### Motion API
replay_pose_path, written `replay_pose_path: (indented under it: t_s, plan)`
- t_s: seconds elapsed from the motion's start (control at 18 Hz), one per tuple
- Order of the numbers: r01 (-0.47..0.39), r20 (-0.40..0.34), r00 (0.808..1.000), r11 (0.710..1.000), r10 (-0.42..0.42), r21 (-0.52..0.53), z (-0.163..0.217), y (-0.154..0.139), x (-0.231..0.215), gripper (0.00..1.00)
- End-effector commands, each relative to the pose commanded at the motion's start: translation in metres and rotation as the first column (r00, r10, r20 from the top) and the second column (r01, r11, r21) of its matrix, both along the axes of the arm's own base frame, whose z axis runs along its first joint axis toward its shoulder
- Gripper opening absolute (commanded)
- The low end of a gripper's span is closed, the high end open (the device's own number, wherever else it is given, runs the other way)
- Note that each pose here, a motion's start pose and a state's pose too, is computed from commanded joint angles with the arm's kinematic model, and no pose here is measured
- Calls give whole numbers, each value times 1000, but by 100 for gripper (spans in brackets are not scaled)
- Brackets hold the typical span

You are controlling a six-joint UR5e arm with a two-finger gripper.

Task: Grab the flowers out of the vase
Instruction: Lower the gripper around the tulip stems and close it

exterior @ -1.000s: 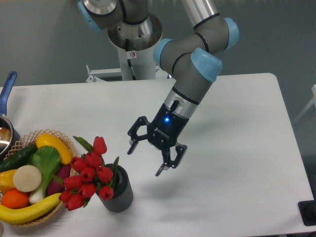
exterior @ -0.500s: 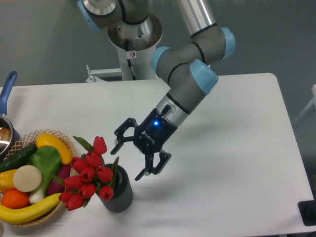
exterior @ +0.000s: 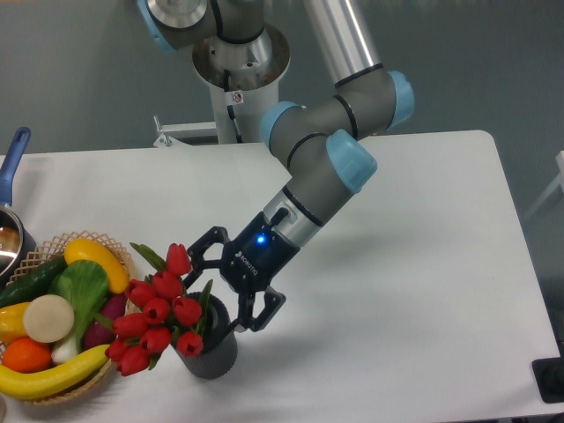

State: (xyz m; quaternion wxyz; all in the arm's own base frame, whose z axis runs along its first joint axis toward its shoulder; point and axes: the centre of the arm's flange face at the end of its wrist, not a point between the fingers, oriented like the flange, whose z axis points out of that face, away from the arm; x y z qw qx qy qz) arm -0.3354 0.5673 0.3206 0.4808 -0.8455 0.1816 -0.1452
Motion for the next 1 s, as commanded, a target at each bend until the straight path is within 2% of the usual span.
replay_pose_path:
  t_s: [0.33, 0.39, 0.44, 0.5, 0.56, 0.61, 0.67, 0.78, 1.0]
  plan:
    - [18, 4, 1000, 1000, -18, -3, -4, 7, 9, 100]
    - [17, 6, 1000, 1000, -17, -5, -4, 7, 9, 95]
    - [17, 5, 1000, 1000, -17, -4, -3, 6, 9, 84]
    - [17, 2, 1000, 1000, -17, -6, -4, 6, 9, 65]
    - [17, -2, 1000, 1000, -17, -6, -3, 7, 8, 52]
    - [19, -7, 1000, 1000, -19, -3, -2, 7, 8, 33]
    - [19, -10, 1000, 1000, -19, -3, -2, 7, 7, 27]
    - [16, -18, 1000, 1000, -16, 2, 4, 7, 6, 0]
    - [7, -19, 1000, 1000, -7, 10, 10, 4, 2, 0]
